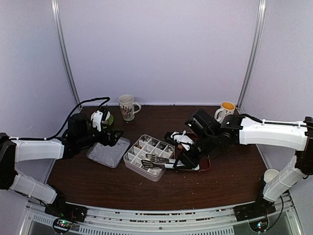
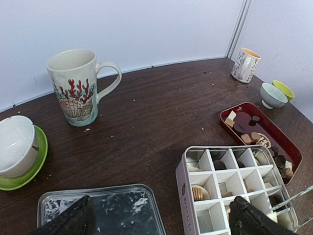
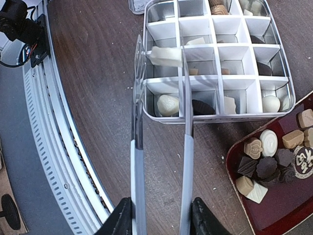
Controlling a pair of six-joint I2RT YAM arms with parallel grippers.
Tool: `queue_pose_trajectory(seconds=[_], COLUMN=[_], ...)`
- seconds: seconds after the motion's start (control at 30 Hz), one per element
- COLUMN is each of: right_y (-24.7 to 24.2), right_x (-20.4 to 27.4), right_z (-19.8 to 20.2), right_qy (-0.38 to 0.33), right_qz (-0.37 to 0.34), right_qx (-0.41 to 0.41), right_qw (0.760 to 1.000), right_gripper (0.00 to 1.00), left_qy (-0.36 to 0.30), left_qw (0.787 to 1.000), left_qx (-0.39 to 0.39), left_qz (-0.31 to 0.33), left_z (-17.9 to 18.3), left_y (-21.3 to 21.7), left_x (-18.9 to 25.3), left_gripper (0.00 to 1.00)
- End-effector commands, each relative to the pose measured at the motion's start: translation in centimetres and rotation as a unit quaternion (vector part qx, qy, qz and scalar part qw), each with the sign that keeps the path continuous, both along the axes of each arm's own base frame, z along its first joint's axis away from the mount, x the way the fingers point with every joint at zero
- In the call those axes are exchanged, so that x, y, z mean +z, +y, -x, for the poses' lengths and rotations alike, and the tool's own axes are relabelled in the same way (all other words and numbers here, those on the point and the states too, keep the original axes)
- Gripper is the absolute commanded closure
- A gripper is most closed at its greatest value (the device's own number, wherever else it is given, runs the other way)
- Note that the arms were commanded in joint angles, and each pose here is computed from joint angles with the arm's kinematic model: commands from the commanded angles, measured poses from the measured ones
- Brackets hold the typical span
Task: Pack the chocolate
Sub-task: Place the fake chocolate in the empty pocket of the box.
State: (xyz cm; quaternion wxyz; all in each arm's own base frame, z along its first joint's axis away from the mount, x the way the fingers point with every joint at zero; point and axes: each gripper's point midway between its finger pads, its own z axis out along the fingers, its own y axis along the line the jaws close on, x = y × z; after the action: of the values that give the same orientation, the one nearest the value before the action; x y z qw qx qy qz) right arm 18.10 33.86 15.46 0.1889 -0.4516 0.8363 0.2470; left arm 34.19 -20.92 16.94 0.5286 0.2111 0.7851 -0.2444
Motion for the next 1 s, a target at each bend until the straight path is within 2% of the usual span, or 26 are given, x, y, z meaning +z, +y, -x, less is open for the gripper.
queue_pose_trajectory(seconds=[0.0, 0.33, 0.53, 0.7, 0.77, 0.87, 0.97], right_y=[1.1, 0.9, 0.6, -0.5, -1.0, -2.3, -3.4], right_x=[1.8, 2.2, 3.4, 4.6, 5.0, 5.5, 5.8], right_z=[-0.8, -0.9, -1.6, -2.9, -3.3, -4.1, -5.0], right_qy=[-0.028, -0.035, -0.07, -0.119, -0.135, -0.163, -0.173], right_qz=[-0.02, -0.021, -0.041, -0.053, -0.057, -0.061, -0.065], right_qx=[0.0, -0.001, -0.015, -0.05, -0.065, -0.097, -0.133], right_qw=[0.999, 0.999, 0.997, 0.99, 0.987, 0.98, 0.974], right_gripper=[0.59, 0.57, 0.57, 0.57, 0.58, 0.58, 0.58], left_qy=[-0.029, -0.031, -0.021, 0.042, 0.061, 0.093, 0.136], left_qw=[1.0, 0.999, 1.0, 0.998, 0.997, 0.995, 0.989], left_qx=[-0.002, -0.003, -0.012, 0.038, 0.034, -0.014, -0.017], left_qz=[0.009, 0.008, 0.007, -0.036, -0.044, -0.04, -0.061], left_z=[-0.5, -0.5, -0.6, -2.0, -1.8, -0.5, 0.1], left_y=[-0.1, -0.1, -0.5, 0.8, 0.7, -0.6, -0.8], left_x=[1.7, 1.8, 1.5, -0.7, -1.1, -1.3, -2.1], left_gripper=[0.02, 0.02, 0.02, 0.02, 0.03, 0.12, 0.22])
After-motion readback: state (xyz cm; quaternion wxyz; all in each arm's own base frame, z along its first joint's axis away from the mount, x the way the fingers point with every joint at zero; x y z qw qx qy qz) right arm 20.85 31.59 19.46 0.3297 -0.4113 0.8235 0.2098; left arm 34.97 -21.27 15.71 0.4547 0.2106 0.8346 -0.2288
